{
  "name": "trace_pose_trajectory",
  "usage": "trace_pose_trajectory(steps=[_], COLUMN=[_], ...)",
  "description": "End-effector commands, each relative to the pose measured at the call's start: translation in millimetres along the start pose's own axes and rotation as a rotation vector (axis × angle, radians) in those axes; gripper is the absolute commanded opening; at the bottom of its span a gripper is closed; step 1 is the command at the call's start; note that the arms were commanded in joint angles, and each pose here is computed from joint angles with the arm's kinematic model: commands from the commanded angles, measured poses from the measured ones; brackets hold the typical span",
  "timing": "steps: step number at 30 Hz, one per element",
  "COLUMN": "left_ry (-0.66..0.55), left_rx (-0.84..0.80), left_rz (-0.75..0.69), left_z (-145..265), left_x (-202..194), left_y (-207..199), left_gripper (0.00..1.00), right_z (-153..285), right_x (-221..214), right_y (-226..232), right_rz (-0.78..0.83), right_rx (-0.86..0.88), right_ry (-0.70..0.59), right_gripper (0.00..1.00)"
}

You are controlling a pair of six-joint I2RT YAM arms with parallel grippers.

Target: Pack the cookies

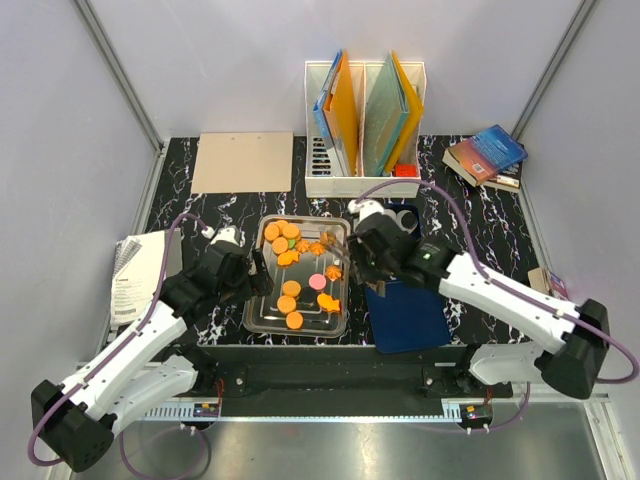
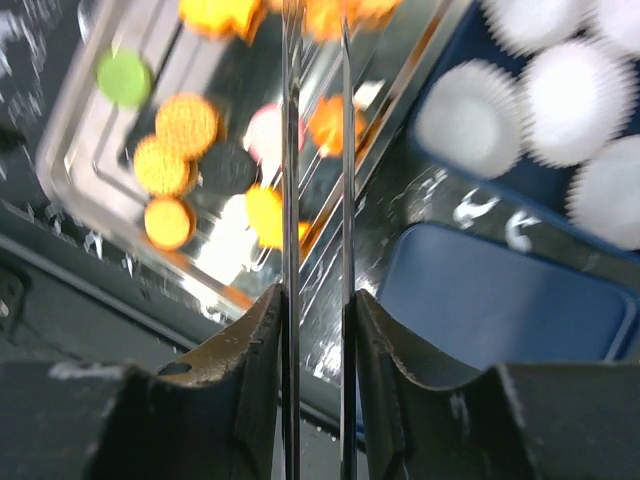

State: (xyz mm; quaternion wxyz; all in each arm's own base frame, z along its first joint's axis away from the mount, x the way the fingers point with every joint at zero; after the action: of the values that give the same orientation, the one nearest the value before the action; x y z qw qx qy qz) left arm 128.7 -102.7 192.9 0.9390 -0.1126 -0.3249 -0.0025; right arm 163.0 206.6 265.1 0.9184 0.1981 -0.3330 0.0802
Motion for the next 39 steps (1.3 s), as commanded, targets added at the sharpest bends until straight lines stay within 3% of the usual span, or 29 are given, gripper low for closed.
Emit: trace_pose_trajectory(steps=[1, 15, 39], left_ry=[-0.036, -0.032, -0.034], left_rx=[-0.009, -0.002, -0.001], left_rz=[-0.003, -0.004, -0.006], left_z=[0.4, -0.3, 0.1], left_x=[5.3, 4.8, 3.1], left_y=[-2.6, -3.1, -3.5], left_gripper=[0.99, 0.99, 0.99], right_z=[-16.5, -21.0, -19.6], right_x=[-18.5, -77.1, -101.6], right_y=[19.1, 56.2, 55.8], right_rz=[0.041, 0.185, 0.237], right_rx=[0.033, 0.053, 0.011], right_ry=[0.042, 0.170, 0.252], right_gripper=[0.39, 0.50, 0.53])
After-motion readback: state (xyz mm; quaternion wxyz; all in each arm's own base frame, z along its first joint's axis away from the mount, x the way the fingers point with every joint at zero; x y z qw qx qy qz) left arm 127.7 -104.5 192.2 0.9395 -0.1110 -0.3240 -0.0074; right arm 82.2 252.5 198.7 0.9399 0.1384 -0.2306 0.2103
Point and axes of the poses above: each gripper's point midway between its finger pads, its own z axis back along the fingers, its own y axis along the line the jaws close on, x = y × z, the point moved 10 cm from there along z, back along the fingers, and after that the axes turned 11 degrees about -z, right-handed, at the moved point
